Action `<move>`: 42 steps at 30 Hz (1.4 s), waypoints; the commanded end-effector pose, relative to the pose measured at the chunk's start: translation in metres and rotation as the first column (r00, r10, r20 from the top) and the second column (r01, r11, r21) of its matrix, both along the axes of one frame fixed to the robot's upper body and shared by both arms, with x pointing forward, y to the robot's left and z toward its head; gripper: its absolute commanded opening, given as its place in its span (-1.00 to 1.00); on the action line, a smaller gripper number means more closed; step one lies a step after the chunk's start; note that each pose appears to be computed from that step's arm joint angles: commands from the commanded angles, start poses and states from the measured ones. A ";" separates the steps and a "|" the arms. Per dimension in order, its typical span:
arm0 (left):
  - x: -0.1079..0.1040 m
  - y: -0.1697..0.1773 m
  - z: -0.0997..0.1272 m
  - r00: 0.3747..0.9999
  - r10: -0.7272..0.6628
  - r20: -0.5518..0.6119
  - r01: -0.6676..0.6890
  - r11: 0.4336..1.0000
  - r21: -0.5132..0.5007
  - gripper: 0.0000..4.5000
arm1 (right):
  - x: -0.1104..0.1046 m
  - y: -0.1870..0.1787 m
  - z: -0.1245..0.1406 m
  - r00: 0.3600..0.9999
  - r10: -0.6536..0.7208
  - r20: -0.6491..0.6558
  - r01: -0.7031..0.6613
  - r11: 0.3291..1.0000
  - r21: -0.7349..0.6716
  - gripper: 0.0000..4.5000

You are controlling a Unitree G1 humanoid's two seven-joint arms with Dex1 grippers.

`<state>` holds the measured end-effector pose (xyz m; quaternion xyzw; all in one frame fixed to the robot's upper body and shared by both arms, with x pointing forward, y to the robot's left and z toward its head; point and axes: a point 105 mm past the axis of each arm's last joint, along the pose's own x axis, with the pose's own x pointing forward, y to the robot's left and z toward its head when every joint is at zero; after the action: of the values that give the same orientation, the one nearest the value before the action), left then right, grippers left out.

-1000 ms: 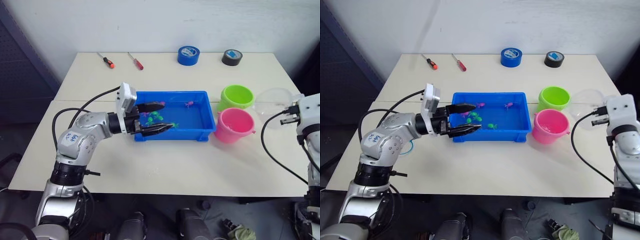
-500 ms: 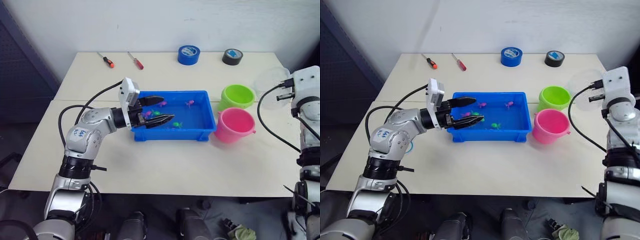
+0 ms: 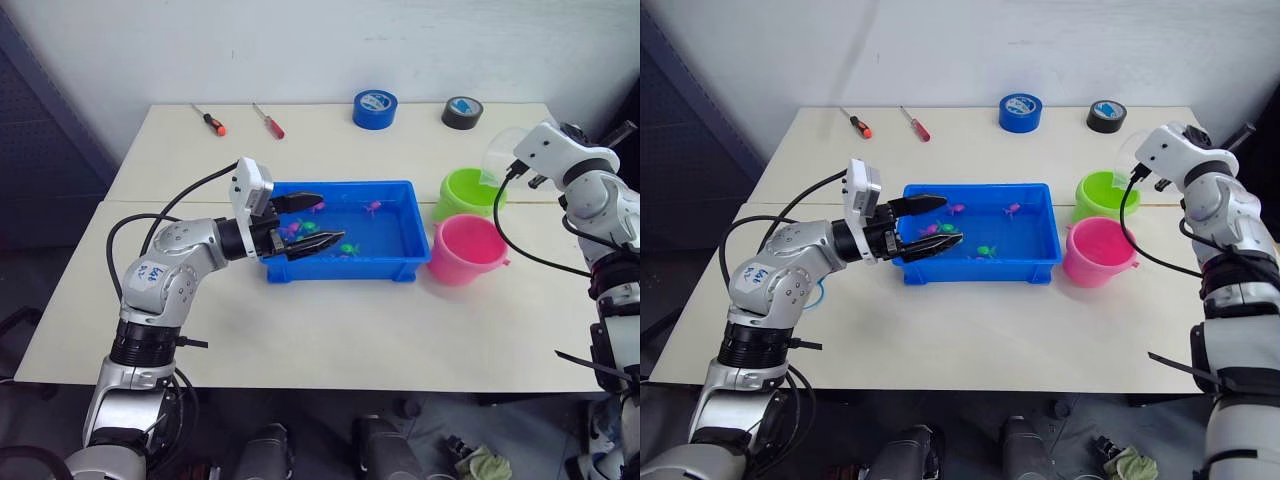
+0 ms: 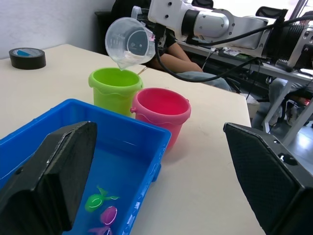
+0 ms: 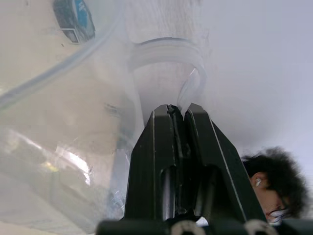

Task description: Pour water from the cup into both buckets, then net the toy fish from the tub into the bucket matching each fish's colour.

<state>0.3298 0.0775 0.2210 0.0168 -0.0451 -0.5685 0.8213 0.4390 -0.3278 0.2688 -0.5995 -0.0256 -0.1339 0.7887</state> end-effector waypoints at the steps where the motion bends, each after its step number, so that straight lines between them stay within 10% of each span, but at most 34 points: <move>1: -0.006 0.002 0.011 0.999 0.002 0.050 -0.001 1.000 -0.015 1.00 | 0.000 0.006 0.028 0.999 0.002 0.034 0.006 0.966 -0.259 -0.99; 28: -0.007 0.001 0.010 0.999 0.014 0.047 -0.012 0.999 -0.031 1.00 | 0.015 0.044 0.031 0.994 0.086 -0.068 -0.110 0.801 -0.589 -0.99; 35: -0.022 -0.009 0.018 0.994 -0.105 0.022 0.106 0.992 -0.067 1.00 | 0.000 0.000 0.034 0.996 0.040 0.077 -0.037 0.999 -0.038 -0.99; 39: -0.033 -0.011 0.024 0.979 -0.202 -0.012 0.199 0.974 -0.110 1.00 | -0.018 -0.027 0.040 0.978 0.005 0.211 -0.050 0.977 0.209 -0.99; 42: -0.040 -0.010 0.027 0.965 -0.262 -0.028 0.259 0.962 -0.090 1.00 | -0.047 -0.059 0.038 0.933 -0.090 0.349 -0.122 0.833 0.539 -0.99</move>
<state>0.3000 0.0656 0.2339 -0.0458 -0.0348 -0.6501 0.7577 0.4127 -0.3694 0.2704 -0.3986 -0.0756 -0.1938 0.8932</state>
